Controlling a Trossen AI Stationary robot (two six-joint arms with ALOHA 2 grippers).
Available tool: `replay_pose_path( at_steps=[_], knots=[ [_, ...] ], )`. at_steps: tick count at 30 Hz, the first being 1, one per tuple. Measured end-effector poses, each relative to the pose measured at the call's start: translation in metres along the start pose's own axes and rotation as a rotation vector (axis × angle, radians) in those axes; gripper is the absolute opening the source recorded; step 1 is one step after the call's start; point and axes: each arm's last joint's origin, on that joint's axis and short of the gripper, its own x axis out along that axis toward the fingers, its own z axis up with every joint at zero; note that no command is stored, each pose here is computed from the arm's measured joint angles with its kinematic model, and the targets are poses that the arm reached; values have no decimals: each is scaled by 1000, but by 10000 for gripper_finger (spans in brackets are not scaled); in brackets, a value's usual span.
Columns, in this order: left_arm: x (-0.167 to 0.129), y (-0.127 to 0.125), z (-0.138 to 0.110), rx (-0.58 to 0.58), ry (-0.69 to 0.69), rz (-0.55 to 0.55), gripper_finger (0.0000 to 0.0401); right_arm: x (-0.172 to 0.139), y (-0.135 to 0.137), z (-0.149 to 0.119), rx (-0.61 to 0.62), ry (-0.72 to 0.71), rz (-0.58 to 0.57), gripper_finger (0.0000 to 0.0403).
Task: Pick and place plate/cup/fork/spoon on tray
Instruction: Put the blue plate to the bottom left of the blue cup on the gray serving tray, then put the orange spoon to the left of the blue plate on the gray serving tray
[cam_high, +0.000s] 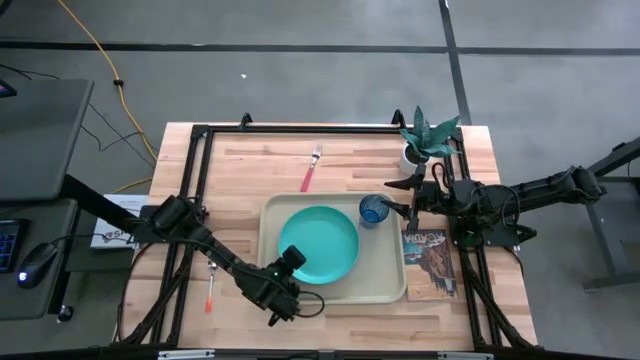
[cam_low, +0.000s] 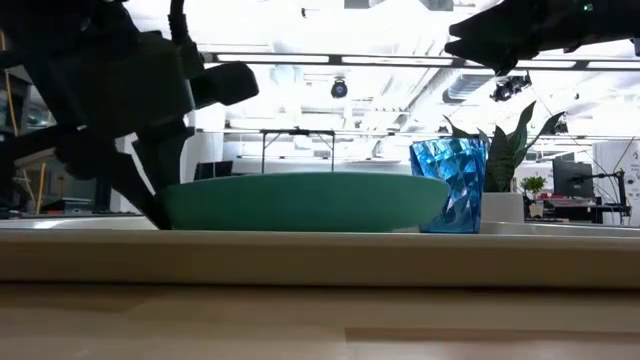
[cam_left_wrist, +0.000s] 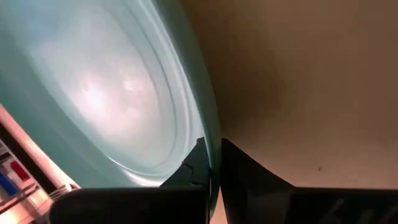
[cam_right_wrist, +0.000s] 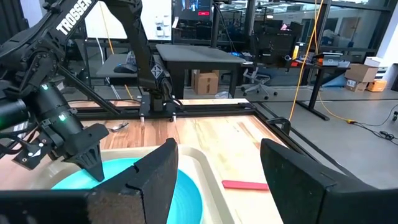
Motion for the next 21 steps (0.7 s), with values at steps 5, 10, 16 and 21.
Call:
replay_pose_path(
  at_steps=[5, 10, 16, 21],
  knots=[
    [-1, -2, 1, 28, -16, -33, 1, 0, 0, 0, 0, 0, 0, 220],
    [-1, -2, 1, 27, -18, -38, 12, 0, 0, 0, 0, 0, 1, 220],
    [-1, -2, 1, 32, -20, -47, 44, 0, 0, 0, 0, 0, 2, 220],
    [-1, -2, 1, 23, -20, -46, 86, 0, 0, 0, 0, 0, 2, 220]
  ],
)
